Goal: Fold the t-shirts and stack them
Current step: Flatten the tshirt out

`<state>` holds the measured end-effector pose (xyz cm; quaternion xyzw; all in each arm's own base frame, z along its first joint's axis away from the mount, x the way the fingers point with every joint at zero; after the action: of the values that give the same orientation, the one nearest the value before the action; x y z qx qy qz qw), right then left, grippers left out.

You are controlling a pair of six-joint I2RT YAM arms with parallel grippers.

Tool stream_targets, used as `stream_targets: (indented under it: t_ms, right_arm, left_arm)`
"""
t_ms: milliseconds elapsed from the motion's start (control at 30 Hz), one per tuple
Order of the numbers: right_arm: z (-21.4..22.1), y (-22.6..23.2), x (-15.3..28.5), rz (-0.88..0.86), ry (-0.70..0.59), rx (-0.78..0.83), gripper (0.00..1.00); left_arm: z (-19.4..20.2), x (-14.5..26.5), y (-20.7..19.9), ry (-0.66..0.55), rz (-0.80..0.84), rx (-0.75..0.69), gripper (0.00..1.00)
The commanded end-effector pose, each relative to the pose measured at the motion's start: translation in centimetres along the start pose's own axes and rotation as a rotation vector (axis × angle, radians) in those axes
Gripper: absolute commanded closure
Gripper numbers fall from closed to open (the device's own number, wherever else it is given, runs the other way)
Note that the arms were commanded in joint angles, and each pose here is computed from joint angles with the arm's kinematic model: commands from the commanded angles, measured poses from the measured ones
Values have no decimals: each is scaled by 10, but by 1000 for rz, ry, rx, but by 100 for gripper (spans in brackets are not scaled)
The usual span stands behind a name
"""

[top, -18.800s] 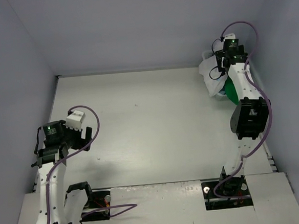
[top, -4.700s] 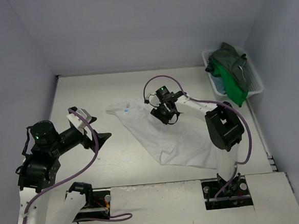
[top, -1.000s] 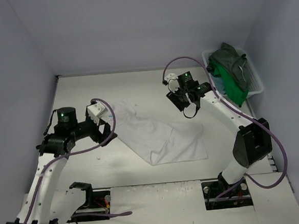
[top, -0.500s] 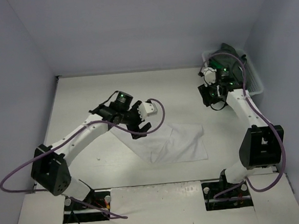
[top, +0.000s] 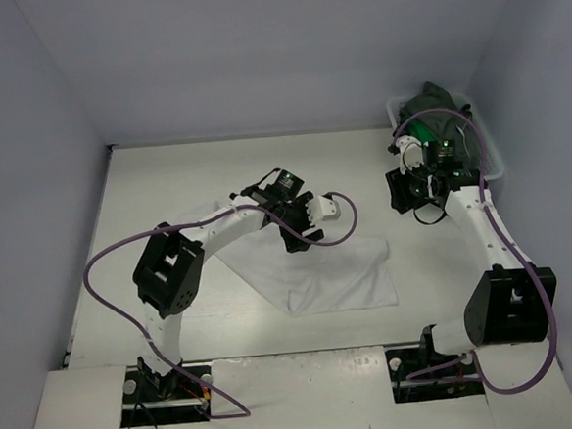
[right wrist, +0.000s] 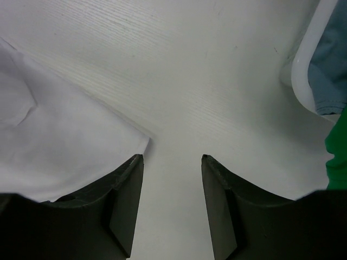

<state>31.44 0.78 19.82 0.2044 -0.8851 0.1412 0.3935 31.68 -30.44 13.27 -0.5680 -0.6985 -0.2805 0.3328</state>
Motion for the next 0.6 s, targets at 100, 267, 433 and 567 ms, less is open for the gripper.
stream_targets:
  t_ms: [100,267,433,567]
  right_arm:
    - [-3,6,9,-31,-57,0,57]
    - [-1,7,5,-53,-53,-12,57]
    - [-3,7,5,-64,-62,-24,57]
    - [-3,7,4,-68,-61,-23,57]
  left_arm:
    - [-55,-1,22,-139,-51,-117,32]
    - [-67,-9,11,-166,-13,-124,35]
    - [-73,-17,5,-186,19,-92,38]
    - [-77,-23,1,-198,54,-60,39]
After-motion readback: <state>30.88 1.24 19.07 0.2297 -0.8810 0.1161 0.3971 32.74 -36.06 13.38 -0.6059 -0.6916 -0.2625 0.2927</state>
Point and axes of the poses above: each gripper's point midway between its finger pads, its own x axis back along the fingers, its own y axis along the line the jaws close on, z = x × y, the point moved 6 cm from there along x, back along the fingers, and after that the axes turned 5 degrees about x, right-handed, at the moved point
